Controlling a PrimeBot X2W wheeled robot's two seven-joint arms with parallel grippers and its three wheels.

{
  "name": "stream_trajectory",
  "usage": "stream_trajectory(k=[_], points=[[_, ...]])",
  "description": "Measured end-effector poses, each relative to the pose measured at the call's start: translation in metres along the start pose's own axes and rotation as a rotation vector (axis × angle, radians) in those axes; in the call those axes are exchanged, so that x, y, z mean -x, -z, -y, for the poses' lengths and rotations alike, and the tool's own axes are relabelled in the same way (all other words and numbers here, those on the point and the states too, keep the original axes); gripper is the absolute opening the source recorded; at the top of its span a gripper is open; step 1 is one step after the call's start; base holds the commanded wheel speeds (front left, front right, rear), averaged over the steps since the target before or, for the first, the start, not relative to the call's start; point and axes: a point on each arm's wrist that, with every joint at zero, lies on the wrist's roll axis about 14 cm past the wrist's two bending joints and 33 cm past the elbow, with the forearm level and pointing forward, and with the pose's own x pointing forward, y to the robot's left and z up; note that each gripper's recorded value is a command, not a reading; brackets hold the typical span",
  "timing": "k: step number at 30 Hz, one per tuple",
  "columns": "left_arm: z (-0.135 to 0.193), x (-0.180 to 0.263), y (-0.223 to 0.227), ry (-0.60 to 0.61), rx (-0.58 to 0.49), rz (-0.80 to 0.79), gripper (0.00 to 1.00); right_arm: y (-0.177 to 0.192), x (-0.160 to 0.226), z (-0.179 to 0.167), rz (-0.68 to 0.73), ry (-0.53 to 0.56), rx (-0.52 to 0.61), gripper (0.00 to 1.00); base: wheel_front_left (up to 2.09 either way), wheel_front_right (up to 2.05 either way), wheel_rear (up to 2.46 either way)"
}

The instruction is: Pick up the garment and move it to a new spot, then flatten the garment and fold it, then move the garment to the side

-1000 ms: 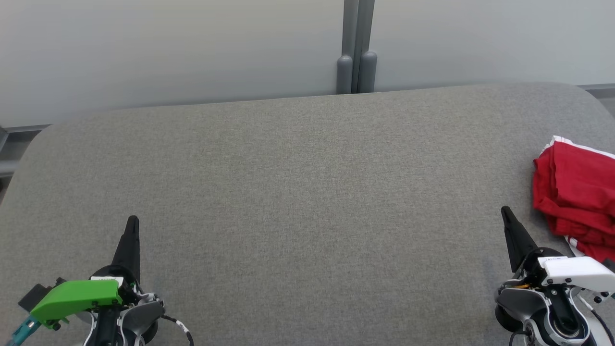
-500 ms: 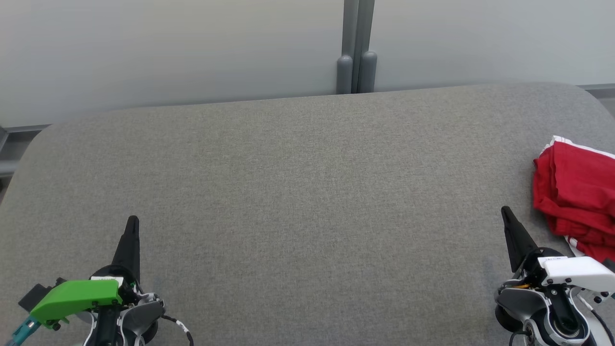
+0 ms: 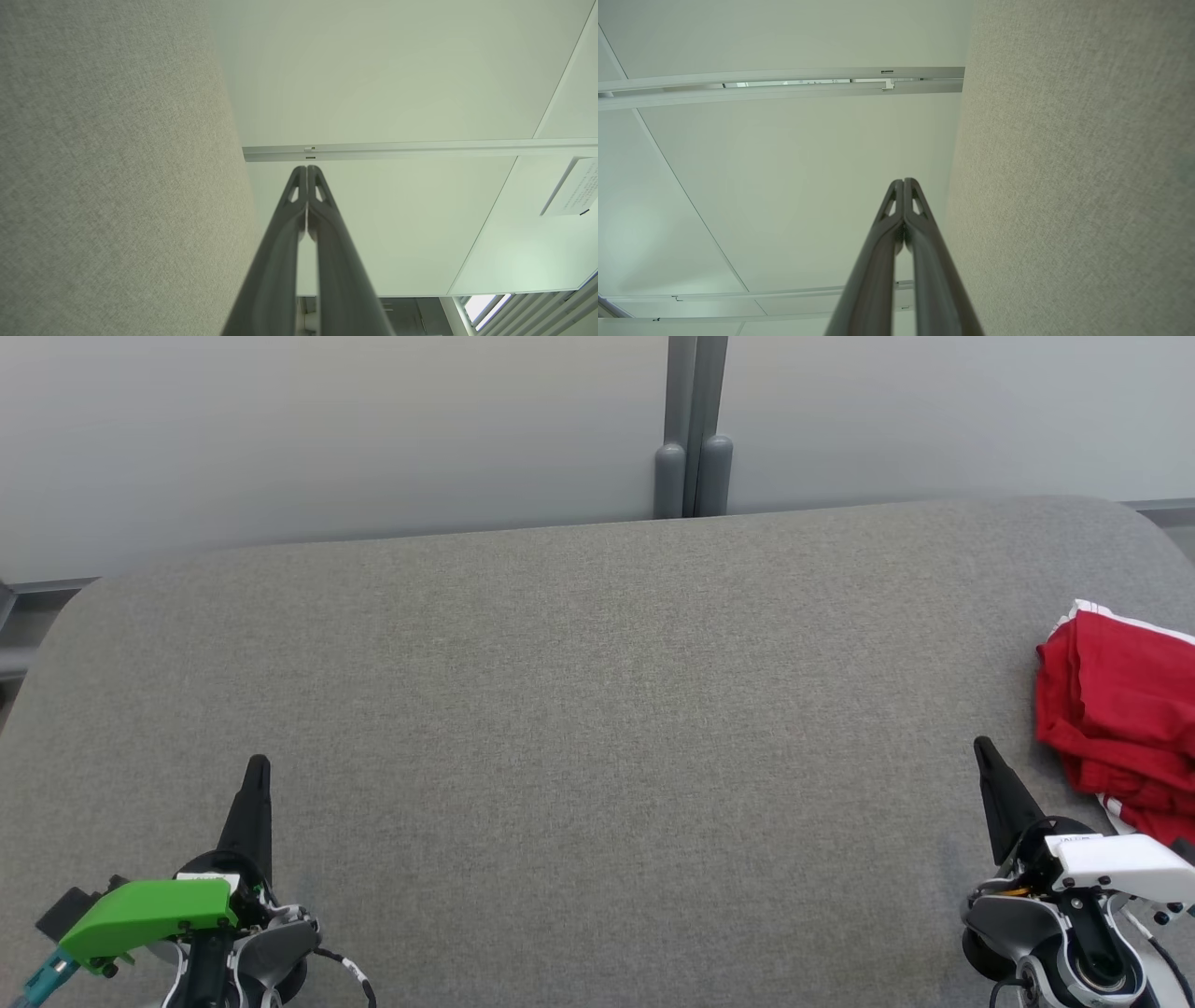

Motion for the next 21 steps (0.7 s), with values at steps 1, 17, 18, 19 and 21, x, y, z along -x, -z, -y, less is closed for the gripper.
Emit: stream_trajectory(k=[1,17,18,19,21], points=[[0.0000,0.0000,0.0000,0.000,0.000,0.000,0.00,0.0000,0.0000,0.0000,0.000,0.000,0.000,0.00,0.00,0.00,0.00],[0.0001,0.0000,0.0000,0.000,0.000,0.000,0.00,0.0000,0.0000,0.0000,0.000,0.000,0.000,0.00,0.00,0.00,0.00],[0.0001,0.0000,0.0000,0.000,0.000,0.000,0.00,0.0000,0.0000,-0.0001,0.000,0.000,0.000,0.00,0.00,0.00,0.00],[0.0001,0.0000,0.0000,0.000,0.000,0.000,0.00,0.0000,0.0000,0.0000,0.000,0.000,0.000,0.00,0.00,0.00,0.00],[0.0001,0.0000,0.0000,0.000,0.000,0.000,0.00,0.0000,0.0000,0.0000,0.000,0.000,0.000,0.00,0.00,0.00,0.00]])
